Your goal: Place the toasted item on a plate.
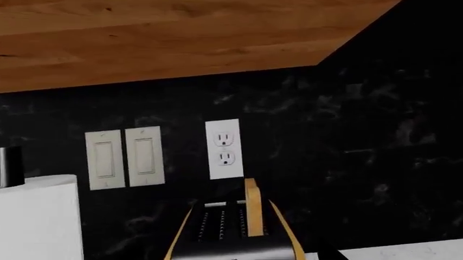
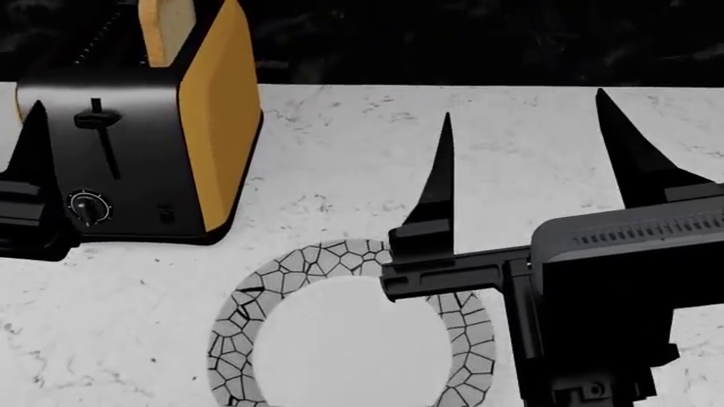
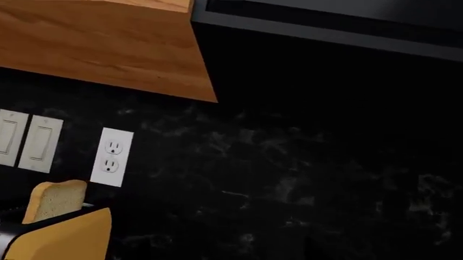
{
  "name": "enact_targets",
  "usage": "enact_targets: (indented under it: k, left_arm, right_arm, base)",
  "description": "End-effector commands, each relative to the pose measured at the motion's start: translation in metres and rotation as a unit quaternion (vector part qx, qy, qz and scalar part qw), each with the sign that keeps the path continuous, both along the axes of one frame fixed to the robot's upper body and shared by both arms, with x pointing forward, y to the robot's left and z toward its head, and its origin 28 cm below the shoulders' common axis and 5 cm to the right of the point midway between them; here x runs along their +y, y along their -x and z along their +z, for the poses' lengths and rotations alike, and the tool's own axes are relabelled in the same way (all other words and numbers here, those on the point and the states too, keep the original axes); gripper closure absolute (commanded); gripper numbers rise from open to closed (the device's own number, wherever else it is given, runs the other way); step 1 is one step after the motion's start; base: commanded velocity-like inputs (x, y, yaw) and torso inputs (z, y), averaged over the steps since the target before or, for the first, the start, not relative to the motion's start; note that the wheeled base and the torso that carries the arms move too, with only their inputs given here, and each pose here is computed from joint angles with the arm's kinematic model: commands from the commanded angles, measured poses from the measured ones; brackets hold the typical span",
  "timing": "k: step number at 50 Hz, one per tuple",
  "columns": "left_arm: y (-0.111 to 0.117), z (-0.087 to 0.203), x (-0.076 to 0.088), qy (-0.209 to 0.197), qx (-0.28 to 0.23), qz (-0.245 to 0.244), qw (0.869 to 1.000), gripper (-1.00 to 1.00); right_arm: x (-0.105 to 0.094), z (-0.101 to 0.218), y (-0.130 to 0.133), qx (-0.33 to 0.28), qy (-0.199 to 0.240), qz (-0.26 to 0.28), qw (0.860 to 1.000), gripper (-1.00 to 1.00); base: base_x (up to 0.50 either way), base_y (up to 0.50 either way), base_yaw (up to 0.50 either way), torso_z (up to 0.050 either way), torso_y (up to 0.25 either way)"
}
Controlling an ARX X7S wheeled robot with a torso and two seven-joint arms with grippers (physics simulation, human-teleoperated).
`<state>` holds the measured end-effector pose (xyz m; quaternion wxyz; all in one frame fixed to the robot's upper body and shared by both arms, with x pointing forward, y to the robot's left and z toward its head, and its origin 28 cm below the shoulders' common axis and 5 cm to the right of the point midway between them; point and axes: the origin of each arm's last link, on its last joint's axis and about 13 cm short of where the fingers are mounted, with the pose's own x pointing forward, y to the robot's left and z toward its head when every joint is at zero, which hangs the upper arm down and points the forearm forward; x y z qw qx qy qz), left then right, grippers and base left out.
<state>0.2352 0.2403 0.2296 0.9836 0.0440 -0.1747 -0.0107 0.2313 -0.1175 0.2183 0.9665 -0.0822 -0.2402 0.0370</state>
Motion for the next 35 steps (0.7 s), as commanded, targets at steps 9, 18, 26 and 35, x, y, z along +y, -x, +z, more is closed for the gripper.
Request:
enact_targets:
  k: [9, 18, 26, 35]
  left_arm:
    - [0.001, 0.002, 0.000, -0.001, -0.002, 0.002, 1.000, -1.00]
    - [0.005, 0.005, 0.000, 0.001, -0.007, 0.001, 1.000, -1.00]
    - [0.007, 0.004, -0.001, 0.000, -0.007, 0.000, 1.000, -1.00]
    - [0.016, 0.019, -0.001, 0.025, -0.013, -0.017, 0.999, -1.00]
  right_arm:
    - [0.001, 0.002, -0.001, -0.001, 0.001, 0.002, 1.000, -1.00]
    - [0.002, 0.001, -0.002, -0.001, 0.002, 0.004, 1.000, -1.00]
    - [0.001, 0.000, -0.001, 0.001, 0.004, 0.003, 1.000, -1.00]
    - [0.002, -0.003, -0.002, 0.009, -0.005, -0.004, 1.000, -1.00]
  base:
    - [0.30, -0.01, 0.00, 0.000, 0.000]
    - [0.31, -0.01, 0.00, 0.000, 0.000]
    - [0.31, -0.01, 0.00, 0.000, 0.001]
    - [0.10, 0.00, 0.00, 0.000, 0.000]
